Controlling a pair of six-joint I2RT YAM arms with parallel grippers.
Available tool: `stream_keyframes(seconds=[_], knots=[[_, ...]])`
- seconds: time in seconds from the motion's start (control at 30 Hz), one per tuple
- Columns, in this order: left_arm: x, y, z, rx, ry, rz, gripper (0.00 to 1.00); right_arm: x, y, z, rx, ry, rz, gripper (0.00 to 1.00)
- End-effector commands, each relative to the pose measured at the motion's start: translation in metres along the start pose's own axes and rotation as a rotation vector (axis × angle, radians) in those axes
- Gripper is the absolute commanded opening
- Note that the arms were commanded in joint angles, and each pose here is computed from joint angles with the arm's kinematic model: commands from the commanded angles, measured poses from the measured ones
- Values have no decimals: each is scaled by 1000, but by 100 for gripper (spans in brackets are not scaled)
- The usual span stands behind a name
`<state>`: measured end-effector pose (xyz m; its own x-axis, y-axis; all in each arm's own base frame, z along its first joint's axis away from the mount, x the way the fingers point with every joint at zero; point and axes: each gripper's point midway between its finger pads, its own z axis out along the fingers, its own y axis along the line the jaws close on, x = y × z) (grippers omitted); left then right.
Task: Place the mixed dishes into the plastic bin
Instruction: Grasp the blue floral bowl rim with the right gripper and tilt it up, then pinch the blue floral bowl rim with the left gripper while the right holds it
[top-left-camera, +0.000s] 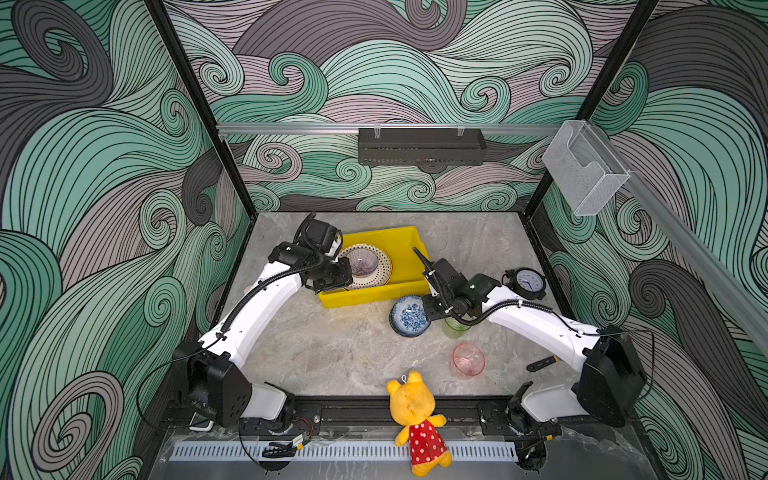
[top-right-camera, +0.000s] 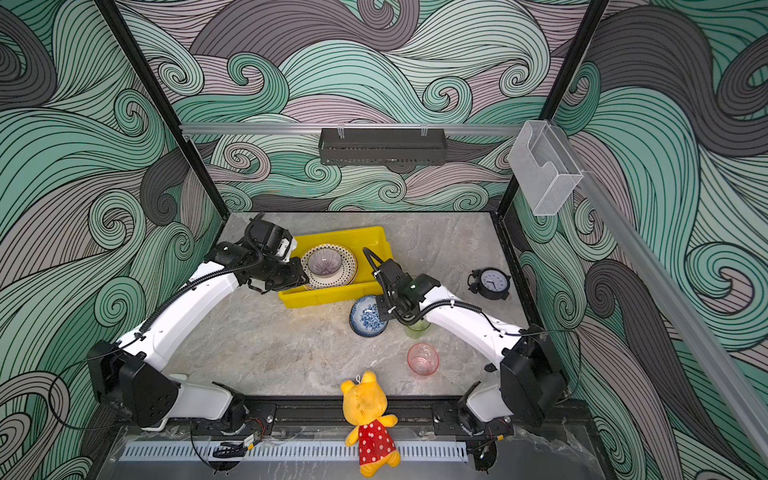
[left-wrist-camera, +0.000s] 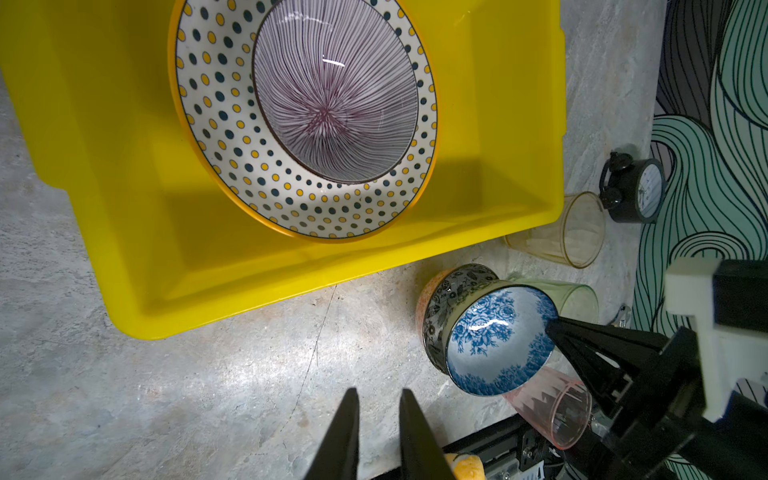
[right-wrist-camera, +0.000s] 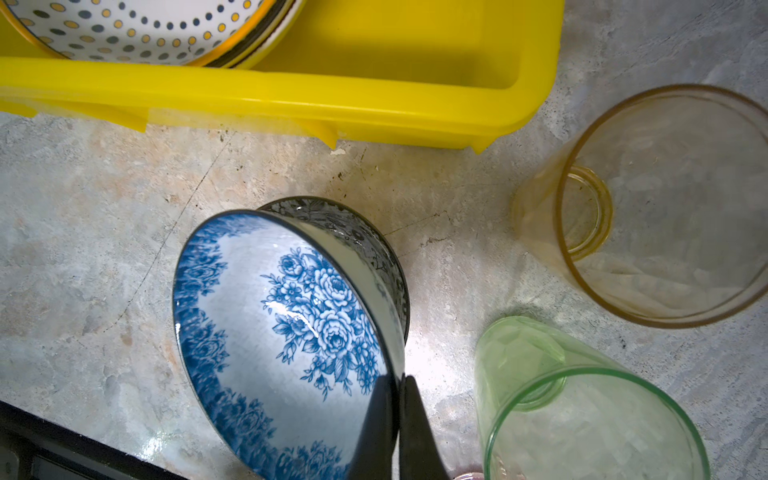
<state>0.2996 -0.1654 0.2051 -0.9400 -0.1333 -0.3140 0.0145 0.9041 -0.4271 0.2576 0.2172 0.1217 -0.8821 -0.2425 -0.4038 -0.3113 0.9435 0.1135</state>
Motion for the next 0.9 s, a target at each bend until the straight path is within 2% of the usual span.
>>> stream_keyframes(seconds=[0.0,0.23,0.43,0.6,0.87], knots=[[-4,-15,-8,39,-12,20,23,-20,9,-23,-50,-83,19,0],[7,-21,-2,45,20,47,29,-21,11,-29,-67,-95,31,0],[23,-43,9,121,57,93,32,-22,11,-31,-74,-101,43,0],[45,-62,36,163,136,136,33,-22,14,-31,-89,-108,51,0],[71,-69,71,131,236,183,39,-23,14,-31,-90,-111,51,0]])
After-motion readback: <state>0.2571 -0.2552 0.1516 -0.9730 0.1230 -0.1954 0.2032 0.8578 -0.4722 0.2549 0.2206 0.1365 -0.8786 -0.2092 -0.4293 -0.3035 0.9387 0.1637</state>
